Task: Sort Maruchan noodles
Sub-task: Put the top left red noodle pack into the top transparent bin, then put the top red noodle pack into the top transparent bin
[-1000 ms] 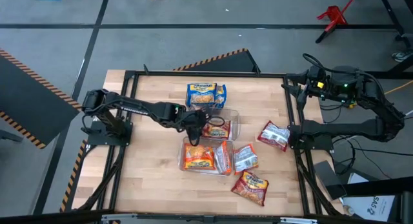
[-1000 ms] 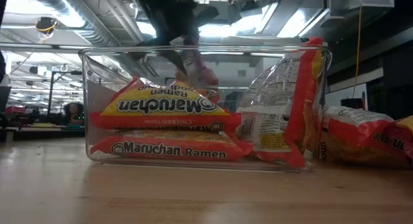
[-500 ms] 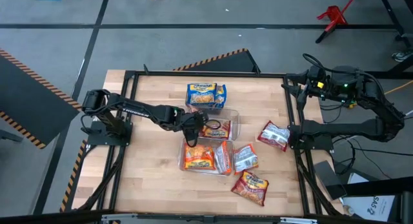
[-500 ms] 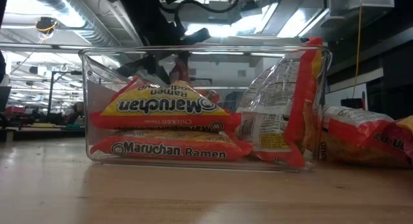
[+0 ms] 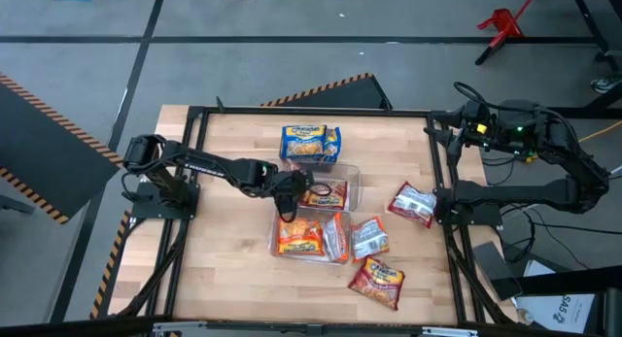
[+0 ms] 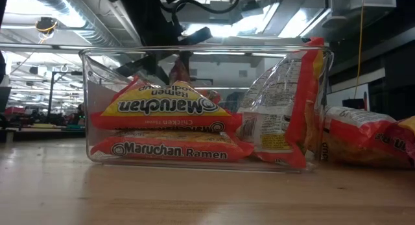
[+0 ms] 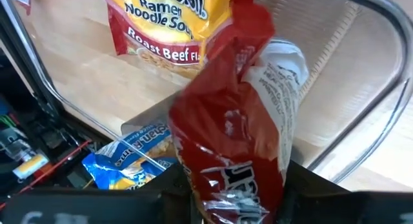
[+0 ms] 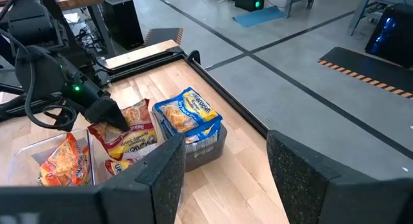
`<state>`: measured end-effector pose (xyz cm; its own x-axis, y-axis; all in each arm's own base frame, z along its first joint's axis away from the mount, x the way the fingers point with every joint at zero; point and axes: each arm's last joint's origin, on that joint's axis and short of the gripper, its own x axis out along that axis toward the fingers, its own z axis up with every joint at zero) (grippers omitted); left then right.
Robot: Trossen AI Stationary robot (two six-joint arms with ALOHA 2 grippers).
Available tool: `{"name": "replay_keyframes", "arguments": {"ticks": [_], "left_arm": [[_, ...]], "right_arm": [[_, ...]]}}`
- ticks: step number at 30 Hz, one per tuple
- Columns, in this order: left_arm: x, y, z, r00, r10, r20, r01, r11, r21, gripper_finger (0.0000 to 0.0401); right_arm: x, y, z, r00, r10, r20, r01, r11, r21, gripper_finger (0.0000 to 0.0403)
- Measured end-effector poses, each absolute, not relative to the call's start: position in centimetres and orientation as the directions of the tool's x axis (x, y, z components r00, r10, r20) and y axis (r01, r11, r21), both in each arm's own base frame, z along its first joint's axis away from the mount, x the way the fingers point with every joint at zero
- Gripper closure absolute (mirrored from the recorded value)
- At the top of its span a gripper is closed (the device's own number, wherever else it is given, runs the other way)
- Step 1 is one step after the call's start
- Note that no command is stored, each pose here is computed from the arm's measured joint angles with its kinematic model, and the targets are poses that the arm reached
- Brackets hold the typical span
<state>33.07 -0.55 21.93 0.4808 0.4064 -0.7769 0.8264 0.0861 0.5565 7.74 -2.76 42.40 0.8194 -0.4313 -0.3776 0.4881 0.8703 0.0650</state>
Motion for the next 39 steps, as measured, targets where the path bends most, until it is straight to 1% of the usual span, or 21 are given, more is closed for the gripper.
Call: {"name": "replay_keyframes", "arguments": {"ticks": [9,13,17,22,26,28,31,35,37,39], "left_arm": [[33.0,-1.8,21.9,0.495,0.391,-0.776,0.828,0.056,0.557,0.0271],[33.0,-1.8,22.0,0.493,0.404,-0.770,0.824,0.065,0.562,0.0258],[32.9,-1.6,22.0,0.476,0.475,-0.740,0.818,0.070,0.571,0.0251],[32.8,-1.2,22.3,0.445,0.600,-0.664,0.800,0.065,0.596,0.0251],[32.4,-0.9,23.4,0.422,0.706,-0.569,0.755,0.073,0.652,0.0251],[32.0,-0.8,24.2,0.416,0.742,-0.526,0.721,0.084,0.688,0.0251],[31.4,-0.7,26.5,0.448,0.752,-0.483,0.595,0.152,0.789,0.0251],[30.1,-0.6,30.6,0.528,0.738,-0.421,0.313,0.291,0.904,0.0251],[29.4,-0.6,32.9,0.585,0.715,-0.383,0.117,0.392,0.912,0.0251],[28.3,-0.6,34.8,0.636,0.683,-0.359,-0.044,0.496,0.867,0.0251]], "right_arm": [[7.8,-2.7,42.4,0.831,-0.404,-0.382,0.455,0.889,0.050,0.0201],[7.8,-2.7,42.4,0.830,-0.406,-0.383,0.457,0.888,0.049,0.0201],[7.8,-2.7,42.4,0.830,-0.406,-0.383,0.457,0.888,0.049,0.0201],[7.8,-2.7,42.4,0.830,-0.405,-0.383,0.457,0.888,0.049,0.0201],[7.8,-2.7,42.3,0.822,-0.416,-0.388,0.470,0.881,0.050,0.0201],[7.9,-2.8,41.9,0.798,-0.433,-0.419,0.499,0.865,0.056,0.0201],[8.6,-3.1,39.9,0.744,-0.434,-0.508,0.538,0.840,0.069,0.0201],[10.4,-3.6,35.8,0.650,-0.408,-0.641,0.580,0.811,0.072,0.0201],[11.3,-3.9,33.5,0.581,-0.388,-0.716,0.607,0.792,0.064,0.0201],[12.2,-4.1,31.0,0.500,-0.352,-0.791,0.641,0.765,0.065,0.0201]]}}
